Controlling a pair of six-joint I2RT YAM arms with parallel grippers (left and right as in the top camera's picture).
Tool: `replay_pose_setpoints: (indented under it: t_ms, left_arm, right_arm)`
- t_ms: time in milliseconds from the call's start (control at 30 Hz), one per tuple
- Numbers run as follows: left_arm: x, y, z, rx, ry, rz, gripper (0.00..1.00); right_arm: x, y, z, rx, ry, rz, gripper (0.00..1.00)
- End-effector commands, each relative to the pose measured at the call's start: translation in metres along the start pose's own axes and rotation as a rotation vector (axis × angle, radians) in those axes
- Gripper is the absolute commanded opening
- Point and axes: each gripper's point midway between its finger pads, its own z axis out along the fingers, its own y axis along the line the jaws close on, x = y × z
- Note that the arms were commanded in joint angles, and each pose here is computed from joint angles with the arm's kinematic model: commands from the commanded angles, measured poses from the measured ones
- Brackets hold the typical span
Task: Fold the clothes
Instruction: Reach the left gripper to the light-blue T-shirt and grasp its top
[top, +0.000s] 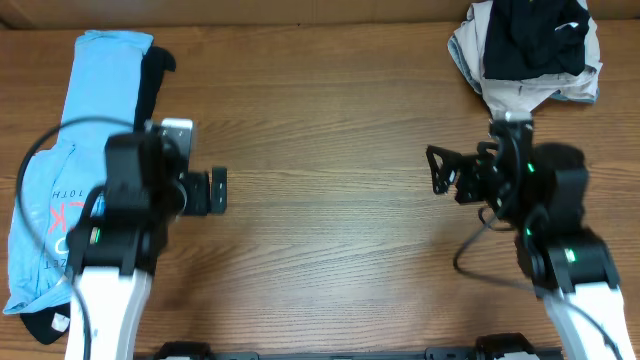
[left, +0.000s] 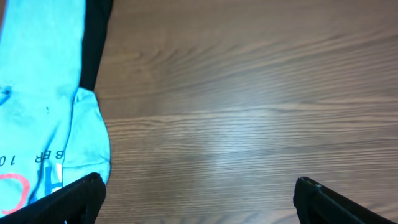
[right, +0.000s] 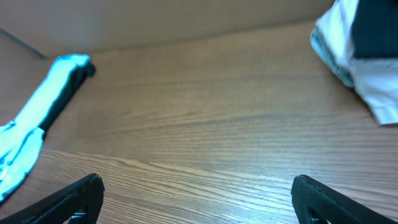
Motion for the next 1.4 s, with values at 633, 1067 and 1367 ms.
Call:
replay_pose_setpoints:
  t_ms: [633, 1067, 1367]
  left_arm:
    - [0.098, 0.15, 0.181, -0.239, 0.437, -0.462, 0.91]
    - [0.129, 0.145, 0.193, -0.228, 0.554, -0.446, 0.41]
    - [0.139, 0.145, 0.188, -0.254, 0.597, -0.458, 0.04]
  right_arm:
    - [0.067, -0.003, 0.081, -0.136, 0.334, 0.119, 0.95]
    - [0.067, -0.003, 0.081, -0.136, 0.333, 0.119, 0.85]
    - [0.067, -0.003, 0.081, -0.136, 0.332, 0.118, 0.84]
